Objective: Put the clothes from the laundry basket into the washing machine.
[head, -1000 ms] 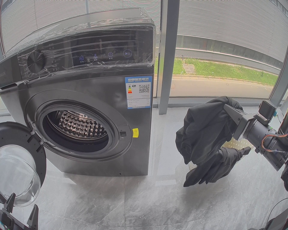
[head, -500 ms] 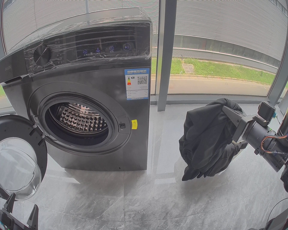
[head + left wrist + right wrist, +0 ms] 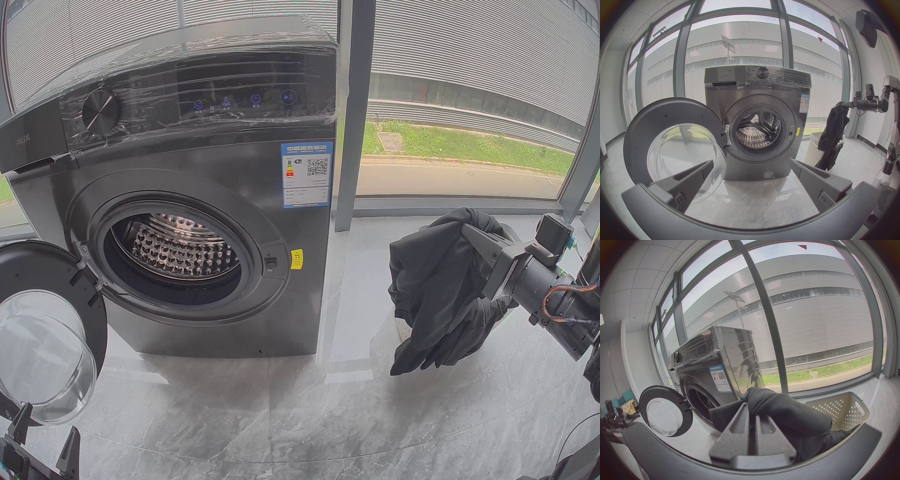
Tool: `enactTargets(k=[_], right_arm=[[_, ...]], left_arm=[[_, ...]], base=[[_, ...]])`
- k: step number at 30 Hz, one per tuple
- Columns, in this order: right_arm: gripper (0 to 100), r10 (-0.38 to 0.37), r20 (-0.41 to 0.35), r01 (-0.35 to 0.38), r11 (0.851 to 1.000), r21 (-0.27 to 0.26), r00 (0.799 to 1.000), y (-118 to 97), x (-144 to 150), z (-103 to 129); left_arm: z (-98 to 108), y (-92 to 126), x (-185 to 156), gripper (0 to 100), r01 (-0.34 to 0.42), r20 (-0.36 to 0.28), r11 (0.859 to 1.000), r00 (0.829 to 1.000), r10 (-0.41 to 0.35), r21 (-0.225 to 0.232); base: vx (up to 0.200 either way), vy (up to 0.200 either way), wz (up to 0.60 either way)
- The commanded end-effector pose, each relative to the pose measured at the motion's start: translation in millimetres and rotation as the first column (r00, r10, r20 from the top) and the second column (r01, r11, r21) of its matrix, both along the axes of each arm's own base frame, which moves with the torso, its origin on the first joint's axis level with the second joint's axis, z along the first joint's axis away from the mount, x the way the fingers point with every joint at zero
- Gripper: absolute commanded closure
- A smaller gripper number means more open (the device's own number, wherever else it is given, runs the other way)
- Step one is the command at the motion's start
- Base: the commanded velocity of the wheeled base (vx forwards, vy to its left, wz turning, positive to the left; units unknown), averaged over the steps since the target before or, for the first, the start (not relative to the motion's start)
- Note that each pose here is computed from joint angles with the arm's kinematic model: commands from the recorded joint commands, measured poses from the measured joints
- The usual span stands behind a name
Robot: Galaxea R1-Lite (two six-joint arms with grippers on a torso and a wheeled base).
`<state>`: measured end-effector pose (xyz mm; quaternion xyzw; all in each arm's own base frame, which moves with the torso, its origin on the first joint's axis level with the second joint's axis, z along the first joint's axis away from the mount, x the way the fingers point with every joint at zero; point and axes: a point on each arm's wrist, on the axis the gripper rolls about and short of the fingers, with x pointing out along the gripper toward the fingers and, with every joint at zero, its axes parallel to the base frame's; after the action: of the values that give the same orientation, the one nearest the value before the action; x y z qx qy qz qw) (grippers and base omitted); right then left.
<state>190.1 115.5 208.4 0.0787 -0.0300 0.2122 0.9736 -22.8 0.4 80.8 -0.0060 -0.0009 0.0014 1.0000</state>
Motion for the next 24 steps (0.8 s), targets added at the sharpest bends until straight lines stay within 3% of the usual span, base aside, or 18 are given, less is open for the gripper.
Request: enactTargets(k=[1,3,9,17,24], right_arm=[[100,0.000,-0.002,0.000,1.000,-0.001,1.000,0.2,0.3,-0.7],[100,0.002,-0.002,-0.002,1.000,-0.001,1.000,0.5,0.2,-0.7],[100,0.003,-0.003,-0.003,1.000,-0.002,1.000,0.5,0.0,-1.1],[100,0.005,-0.003,-0.005,1.000,-0.002,1.000,0.8,-0.1,-1.1],[100,0.005,-0.004,-0.005,1.000,-0.001,1.000,0.5,0.0,-1.1]], left_arm=[[-5.2,0.1,0.0,0,-0.003,0.000,1.000,1.000,0.003,0.000],[-5.2,0.1,0.0,0,-0.003,0.000,1.000,1.000,0.003,0.000],[-5.2,0.0,0.0,0,-0.002,0.000,1.000,1.000,0.002,0.000],[-5.2,0.1,0.0,0,-0.003,0.000,1.000,1.000,0.003,-0.002],[-5.2,0.0,0.0,0,-0.002,0.000,1.000,1.000,0.002,-0.002]], base=[[0.000,0.200,0.00],[0.000,0.200,0.00],[0.000,0.000,0.00],[-0.200,0.000,0.00],[0.000,0.000,0.00]])
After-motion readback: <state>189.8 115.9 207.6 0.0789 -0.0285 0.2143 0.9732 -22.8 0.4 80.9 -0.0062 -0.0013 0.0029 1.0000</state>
